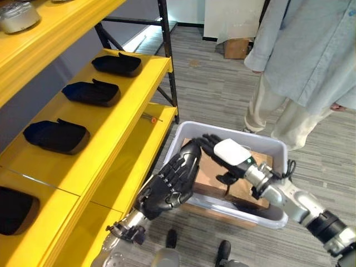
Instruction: Move parts from the plastic box to the shelf.
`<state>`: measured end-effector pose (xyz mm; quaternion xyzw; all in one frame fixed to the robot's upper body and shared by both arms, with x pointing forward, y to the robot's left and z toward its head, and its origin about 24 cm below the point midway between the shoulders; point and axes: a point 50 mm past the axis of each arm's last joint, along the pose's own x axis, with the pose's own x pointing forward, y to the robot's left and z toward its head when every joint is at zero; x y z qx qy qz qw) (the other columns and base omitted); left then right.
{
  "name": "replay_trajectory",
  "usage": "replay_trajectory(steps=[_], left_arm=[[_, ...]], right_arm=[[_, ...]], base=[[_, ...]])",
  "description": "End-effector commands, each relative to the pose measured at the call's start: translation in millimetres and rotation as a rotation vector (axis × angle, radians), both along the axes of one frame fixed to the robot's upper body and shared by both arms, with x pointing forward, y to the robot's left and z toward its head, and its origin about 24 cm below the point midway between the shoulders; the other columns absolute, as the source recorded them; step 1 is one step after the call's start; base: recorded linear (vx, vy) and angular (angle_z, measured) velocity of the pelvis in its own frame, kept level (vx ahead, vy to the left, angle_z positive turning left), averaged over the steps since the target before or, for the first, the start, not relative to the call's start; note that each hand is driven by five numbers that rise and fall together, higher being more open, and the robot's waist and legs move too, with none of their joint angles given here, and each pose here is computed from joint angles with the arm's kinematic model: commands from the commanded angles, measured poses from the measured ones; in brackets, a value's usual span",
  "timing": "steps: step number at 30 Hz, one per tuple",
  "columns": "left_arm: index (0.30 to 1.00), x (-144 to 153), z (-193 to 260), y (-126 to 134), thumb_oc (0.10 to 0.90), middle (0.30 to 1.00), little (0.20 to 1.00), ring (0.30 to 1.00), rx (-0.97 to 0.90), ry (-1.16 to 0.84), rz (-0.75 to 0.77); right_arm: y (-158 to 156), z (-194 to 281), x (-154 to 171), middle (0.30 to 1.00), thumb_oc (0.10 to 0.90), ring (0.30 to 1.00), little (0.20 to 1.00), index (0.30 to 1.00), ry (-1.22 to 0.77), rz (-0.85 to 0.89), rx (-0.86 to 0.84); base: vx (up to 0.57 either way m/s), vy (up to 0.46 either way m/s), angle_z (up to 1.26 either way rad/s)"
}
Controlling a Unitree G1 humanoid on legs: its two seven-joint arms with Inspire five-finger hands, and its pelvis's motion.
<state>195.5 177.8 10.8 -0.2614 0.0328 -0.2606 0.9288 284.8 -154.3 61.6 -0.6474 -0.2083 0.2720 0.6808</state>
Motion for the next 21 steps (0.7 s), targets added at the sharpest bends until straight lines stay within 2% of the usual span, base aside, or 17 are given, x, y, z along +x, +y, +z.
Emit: replay_trajectory(steps=[1,4,7,14,21], left_arm=[[1.0,16.9,40.3,-0.6,0.9,1.0,1.0,1.0,-0.058,-0.217,0.006],[1.0,19.0,43.6,7.0,0.9,1.0,1.0,1.0,-0.008,-0.245,0.015],[1.0,21.4,48.5,8.7,0.9,1.0,1.0,1.0,0.024,-0.27,-0.032],[1.0,21.7,48.7,5.7,0.9,1.0,1.0,1.0,0.022,-0.247,-0.103],[1.0,22.0,48.1,5.4,0.9,1.0,1.0,1.0,0.053,-0.242,-0.159]], right_arm=[[22.6,41.2,20.0,1.0,0.9,1.0,1.0,1.0,-0.208,0.101,0.044],[18.4,20.4,25.3,1.0,0.9,1.0,1.0,1.0,-0.116,0.067,-0.084],[7.5,6.2,30.8,1.0,0.9,1.0,1.0,1.0,-0.108,0.004,-0.134],[-9.2,0.4,44.0,1.0,0.9,1.0,1.0,1.0,-0.133,-0.145,-0.111],[-22.0,16.2,64.1,1.0,0.9,1.0,1.0,1.0,-0.276,-0.252,-0.162]], base=[[0.0,-0.027,0.28],[-0.06,-0.069,0.27],[-0.07,-0.111,0.28],[-0.02,-0.096,0.23],[-0.06,-0.064,0.13]])
